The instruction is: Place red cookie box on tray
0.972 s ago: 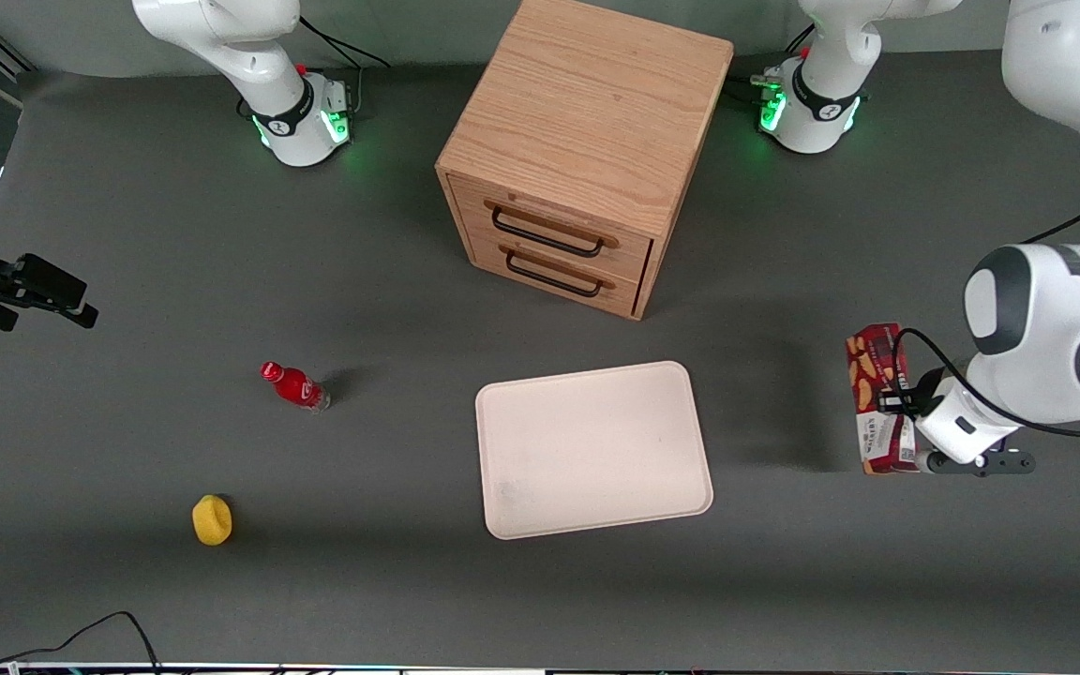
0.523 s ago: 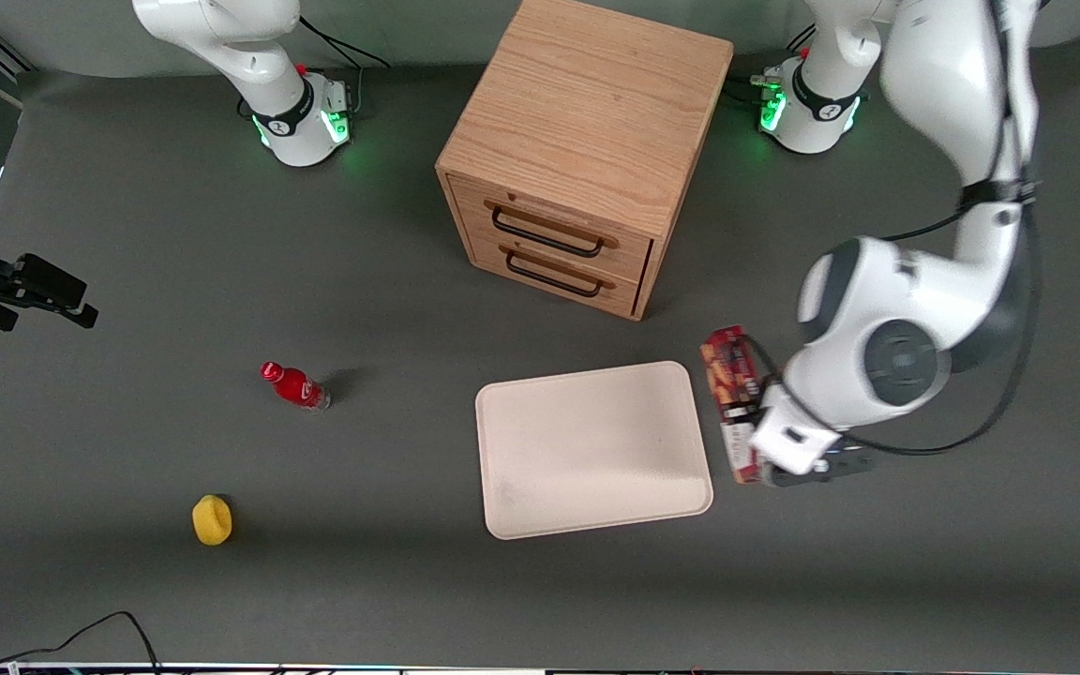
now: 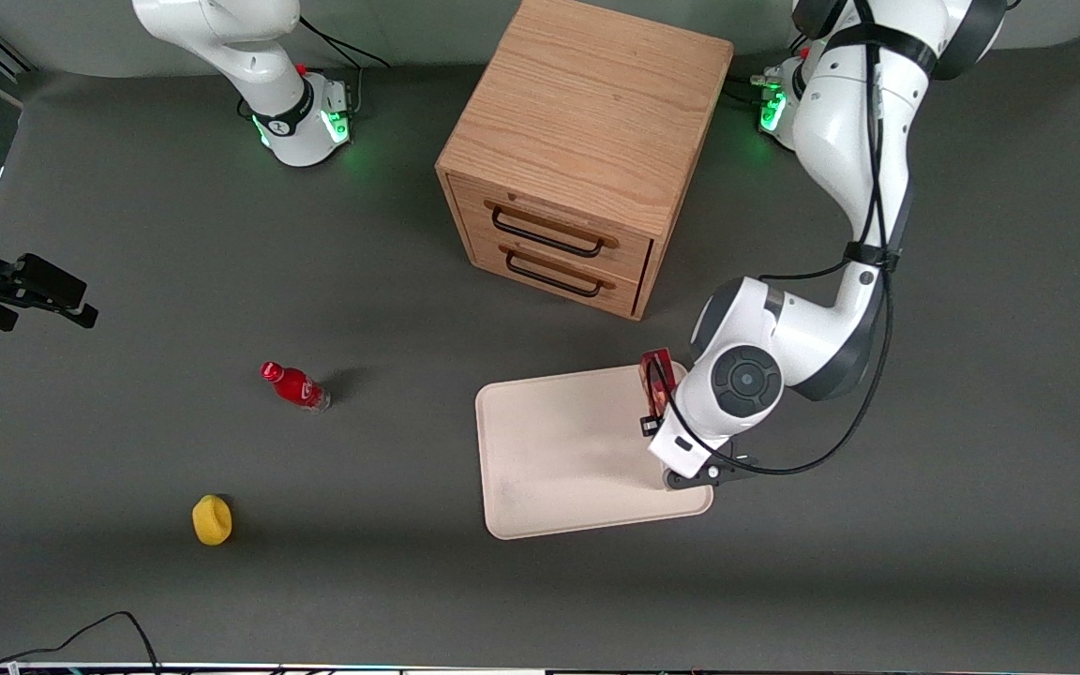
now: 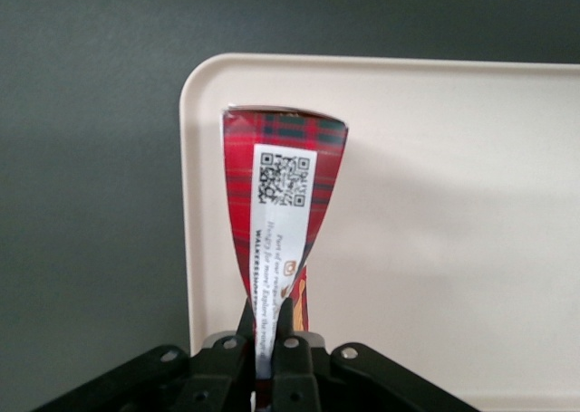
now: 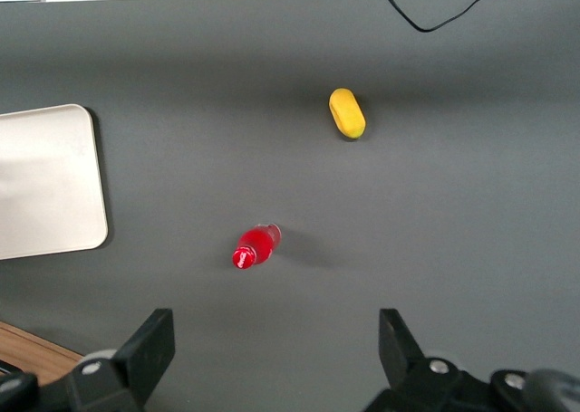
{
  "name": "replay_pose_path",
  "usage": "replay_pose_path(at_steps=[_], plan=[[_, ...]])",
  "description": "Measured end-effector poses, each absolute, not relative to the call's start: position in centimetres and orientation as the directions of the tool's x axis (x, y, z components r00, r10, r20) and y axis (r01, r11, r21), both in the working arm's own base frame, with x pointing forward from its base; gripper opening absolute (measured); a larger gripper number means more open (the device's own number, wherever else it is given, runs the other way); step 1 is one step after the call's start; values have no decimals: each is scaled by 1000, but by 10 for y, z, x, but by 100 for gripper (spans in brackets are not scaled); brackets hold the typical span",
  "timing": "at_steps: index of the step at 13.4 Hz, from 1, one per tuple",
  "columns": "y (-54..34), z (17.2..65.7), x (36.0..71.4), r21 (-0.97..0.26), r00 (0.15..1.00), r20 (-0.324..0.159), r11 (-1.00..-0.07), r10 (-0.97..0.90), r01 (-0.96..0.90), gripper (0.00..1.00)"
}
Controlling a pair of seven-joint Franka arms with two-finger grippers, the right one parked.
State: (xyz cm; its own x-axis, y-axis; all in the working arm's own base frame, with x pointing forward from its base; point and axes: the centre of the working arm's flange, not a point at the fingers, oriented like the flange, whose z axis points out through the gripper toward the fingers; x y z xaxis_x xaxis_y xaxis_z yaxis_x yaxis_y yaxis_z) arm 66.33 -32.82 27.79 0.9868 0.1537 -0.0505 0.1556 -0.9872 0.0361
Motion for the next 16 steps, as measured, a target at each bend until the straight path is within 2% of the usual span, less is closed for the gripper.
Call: replay_pose_path(at_steps=[3, 4, 9, 11, 12, 16], plan=[[-327, 262, 664, 15, 989, -43, -989, 145, 145, 11], [-327, 259, 664, 10, 989, -45, -989, 144, 145, 19], [-318, 277, 674, 13, 987, -18, -987, 162, 162, 76], [-296, 316, 681, 2, 981, -29, -981, 194, 194, 95], [-275, 349, 683, -6, 974, -44, -975, 222, 222, 100], [-166, 482, 669, -25, 965, -77, -968, 250, 249, 100]])
